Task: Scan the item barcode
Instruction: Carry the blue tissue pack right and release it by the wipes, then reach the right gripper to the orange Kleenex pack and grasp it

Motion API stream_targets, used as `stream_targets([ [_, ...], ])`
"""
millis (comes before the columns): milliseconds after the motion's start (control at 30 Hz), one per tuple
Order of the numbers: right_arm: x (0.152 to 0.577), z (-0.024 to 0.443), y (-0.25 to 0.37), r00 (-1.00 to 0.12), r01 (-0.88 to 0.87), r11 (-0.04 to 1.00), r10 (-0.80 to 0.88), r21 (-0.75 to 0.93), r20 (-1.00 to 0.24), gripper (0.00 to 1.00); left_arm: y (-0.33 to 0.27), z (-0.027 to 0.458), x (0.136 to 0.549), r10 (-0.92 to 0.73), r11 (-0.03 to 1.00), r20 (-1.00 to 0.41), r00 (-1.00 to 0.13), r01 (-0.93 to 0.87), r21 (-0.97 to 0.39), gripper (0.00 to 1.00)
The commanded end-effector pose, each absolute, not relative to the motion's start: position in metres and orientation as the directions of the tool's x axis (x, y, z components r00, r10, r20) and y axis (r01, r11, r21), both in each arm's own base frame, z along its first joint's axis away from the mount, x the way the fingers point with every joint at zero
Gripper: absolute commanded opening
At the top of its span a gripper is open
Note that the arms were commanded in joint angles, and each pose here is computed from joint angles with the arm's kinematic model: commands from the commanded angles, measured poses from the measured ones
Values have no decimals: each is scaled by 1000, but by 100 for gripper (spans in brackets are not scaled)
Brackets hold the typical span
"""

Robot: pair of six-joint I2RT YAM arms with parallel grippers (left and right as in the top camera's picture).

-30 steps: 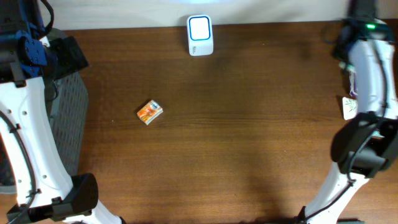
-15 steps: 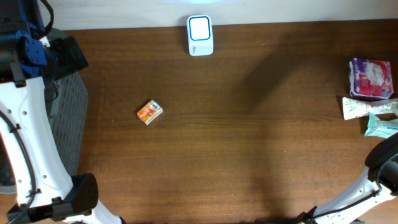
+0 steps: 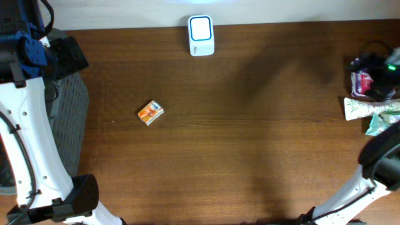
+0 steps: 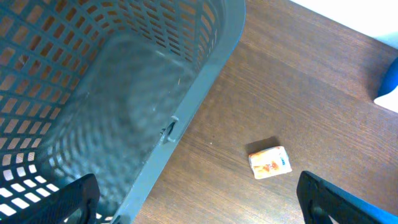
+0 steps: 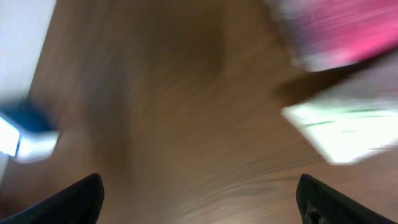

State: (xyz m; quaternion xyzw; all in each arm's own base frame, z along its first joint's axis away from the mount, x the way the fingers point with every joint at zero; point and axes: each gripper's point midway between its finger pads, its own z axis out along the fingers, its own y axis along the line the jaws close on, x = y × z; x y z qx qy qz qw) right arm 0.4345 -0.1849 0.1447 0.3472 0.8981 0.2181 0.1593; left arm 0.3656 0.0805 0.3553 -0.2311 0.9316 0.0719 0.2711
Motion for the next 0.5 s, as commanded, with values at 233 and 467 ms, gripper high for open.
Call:
stream_targets([
  [233,481,148,156,-962,117,797,239,592,-131,83,82,362,364,-383,883,-557,-737,-468,12,99],
  [467,454,102,306,-905,330,798,419,504,-71,99,82,362,364,-383,883,-557,-737,-468,12,99],
])
